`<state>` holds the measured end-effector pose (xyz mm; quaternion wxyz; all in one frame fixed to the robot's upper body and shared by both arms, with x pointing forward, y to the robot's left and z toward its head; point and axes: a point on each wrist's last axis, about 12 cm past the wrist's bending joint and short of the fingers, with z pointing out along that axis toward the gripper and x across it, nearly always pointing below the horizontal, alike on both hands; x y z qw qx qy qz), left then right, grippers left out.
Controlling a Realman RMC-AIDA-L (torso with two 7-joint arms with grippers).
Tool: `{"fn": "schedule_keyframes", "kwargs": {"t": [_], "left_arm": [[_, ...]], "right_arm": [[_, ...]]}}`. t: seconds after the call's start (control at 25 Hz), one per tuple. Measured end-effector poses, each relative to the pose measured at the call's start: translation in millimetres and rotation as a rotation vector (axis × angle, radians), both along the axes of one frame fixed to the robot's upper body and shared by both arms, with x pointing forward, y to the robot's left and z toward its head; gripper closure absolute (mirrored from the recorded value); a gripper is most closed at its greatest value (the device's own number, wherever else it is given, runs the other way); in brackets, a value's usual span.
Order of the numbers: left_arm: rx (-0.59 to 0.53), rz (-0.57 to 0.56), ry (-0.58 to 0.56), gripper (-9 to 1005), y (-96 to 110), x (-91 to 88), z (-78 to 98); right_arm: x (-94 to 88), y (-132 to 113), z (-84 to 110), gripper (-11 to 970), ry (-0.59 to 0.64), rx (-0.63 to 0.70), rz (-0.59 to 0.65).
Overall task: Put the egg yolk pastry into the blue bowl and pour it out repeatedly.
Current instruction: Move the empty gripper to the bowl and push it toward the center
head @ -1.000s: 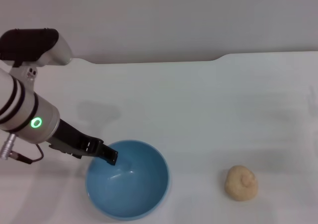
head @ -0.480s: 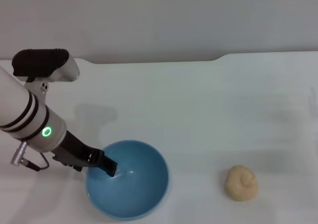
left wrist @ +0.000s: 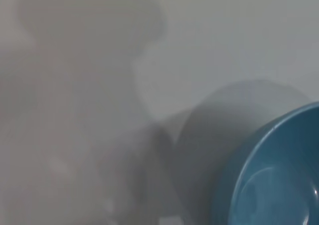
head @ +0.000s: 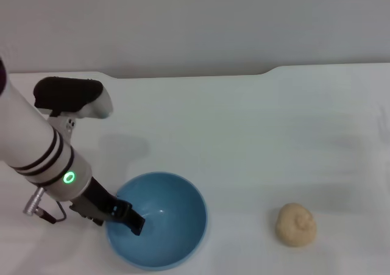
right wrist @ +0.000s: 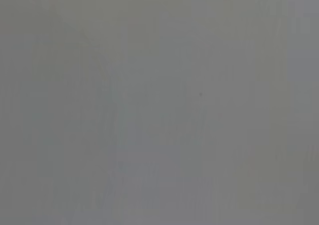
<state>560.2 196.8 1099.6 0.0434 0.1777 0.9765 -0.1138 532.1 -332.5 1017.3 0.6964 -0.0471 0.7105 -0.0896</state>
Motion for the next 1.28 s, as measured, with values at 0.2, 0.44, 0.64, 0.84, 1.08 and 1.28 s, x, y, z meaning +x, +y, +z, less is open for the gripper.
{"fn": "schedule_keyframes", "kwargs": {"t": [0.2,0.44,0.64,0.84,1.08,1.28], "left_arm": [[0.021,-0.029,-0.006,153,-4.0,-0.2,-0.9],[0.021,-0.040,-0.015,321,-5.6,1.0,-0.1],[0.022,-0.045,-0.019,531,-5.9,1.5,-0.2],[0.026,-0.043,-0.014,823,-4.5,1.3,-1.4],[0.025,-0.037,-0.011,966,-3.0,1.6,-1.8],[0.024,-0.039,-0.019,963,-4.5,3.7,0.4]], "right_arm": [[-0.3,0.6,0.4,500,-0.005,0.002,0.001],[-1.2,1.2,-0.3,501,-0.004,0.005,0.001],[-2.3,0.8,-1.0,501,-0.002,0.006,0.000],[-2.4,1.8,-1.3,502,-0.001,0.008,0.003],[-1.9,3.3,-1.4,502,-0.001,0.009,0.008],[-1.4,4.6,-1.3,503,-0.001,0.012,0.011]]}}
